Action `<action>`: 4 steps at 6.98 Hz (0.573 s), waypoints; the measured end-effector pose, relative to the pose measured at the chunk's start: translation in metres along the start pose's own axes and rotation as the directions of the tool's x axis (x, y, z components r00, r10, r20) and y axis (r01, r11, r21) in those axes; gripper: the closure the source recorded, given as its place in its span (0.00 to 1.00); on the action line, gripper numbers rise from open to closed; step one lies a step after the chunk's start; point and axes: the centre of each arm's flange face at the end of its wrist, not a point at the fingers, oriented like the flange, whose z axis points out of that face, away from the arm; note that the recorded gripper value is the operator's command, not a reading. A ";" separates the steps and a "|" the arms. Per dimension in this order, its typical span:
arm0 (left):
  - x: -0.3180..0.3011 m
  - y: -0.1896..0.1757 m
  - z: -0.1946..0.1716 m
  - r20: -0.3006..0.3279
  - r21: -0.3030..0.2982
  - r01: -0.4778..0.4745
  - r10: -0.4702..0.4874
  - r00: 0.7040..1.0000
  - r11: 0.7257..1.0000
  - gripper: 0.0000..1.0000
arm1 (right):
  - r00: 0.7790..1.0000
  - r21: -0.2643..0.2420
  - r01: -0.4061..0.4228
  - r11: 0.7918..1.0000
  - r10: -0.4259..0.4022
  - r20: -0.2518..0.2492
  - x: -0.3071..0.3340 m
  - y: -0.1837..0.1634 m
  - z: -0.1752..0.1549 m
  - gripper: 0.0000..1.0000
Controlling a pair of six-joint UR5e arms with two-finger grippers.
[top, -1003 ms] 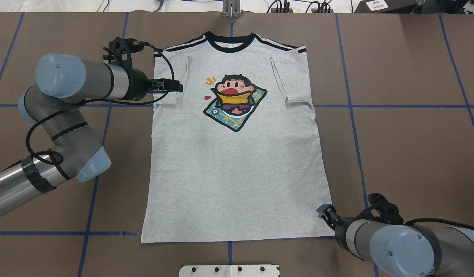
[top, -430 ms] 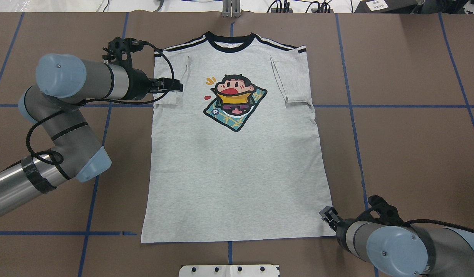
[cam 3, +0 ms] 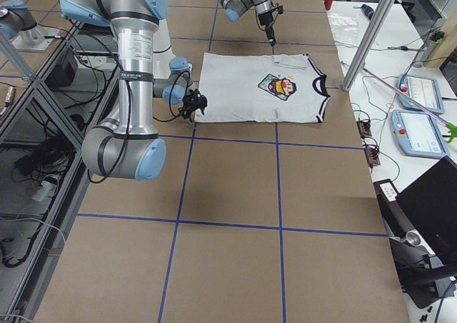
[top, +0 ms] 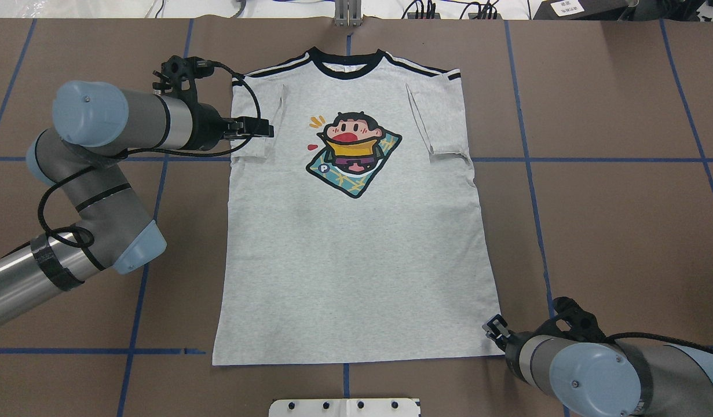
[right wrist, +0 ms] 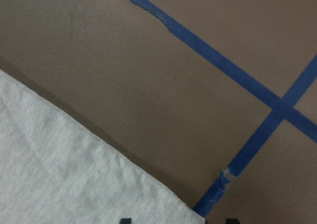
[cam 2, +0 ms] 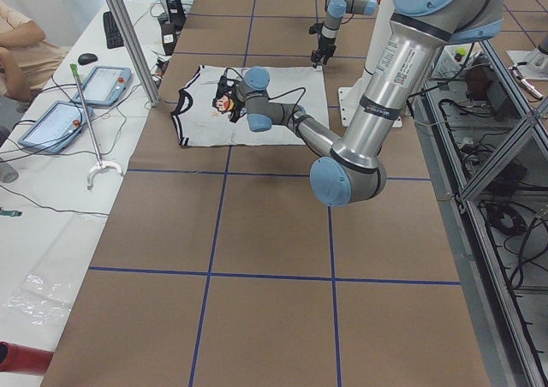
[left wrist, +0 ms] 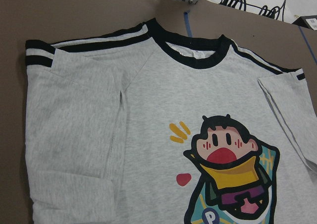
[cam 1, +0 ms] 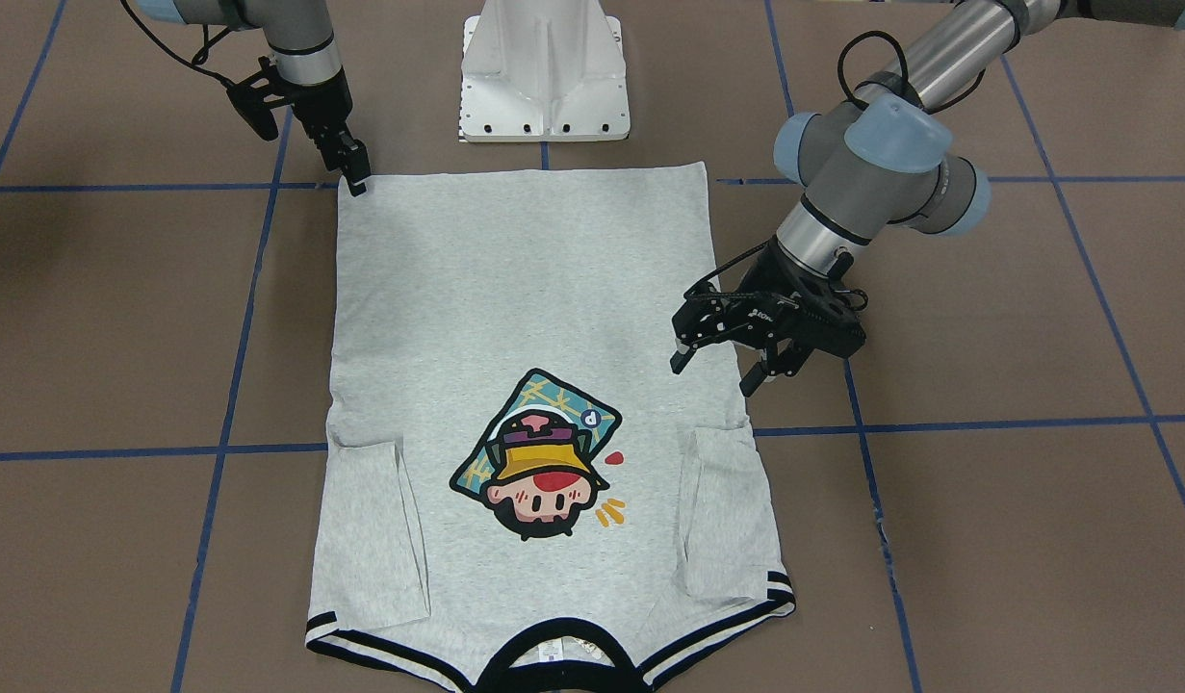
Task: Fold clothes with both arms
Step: 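Move the left gripper down to the other hem corner nearest the robot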
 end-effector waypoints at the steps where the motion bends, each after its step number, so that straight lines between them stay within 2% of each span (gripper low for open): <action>1: 0.000 0.000 0.000 0.001 0.001 0.001 -0.001 1.000 1.000 0.00 | 1.000 0.000 0.001 1.000 -0.001 -0.002 0.001 0.000 0.000 0.78; 2: -0.001 0.000 0.000 0.002 0.000 0.001 -0.001 1.000 1.000 0.00 | 1.000 0.000 0.001 1.000 -0.001 -0.004 0.002 0.000 0.001 1.00; 4: 0.000 0.000 -0.001 0.000 0.002 0.023 -0.023 1.000 1.000 0.00 | 1.000 0.002 0.000 1.000 0.000 -0.006 0.002 0.000 0.001 1.00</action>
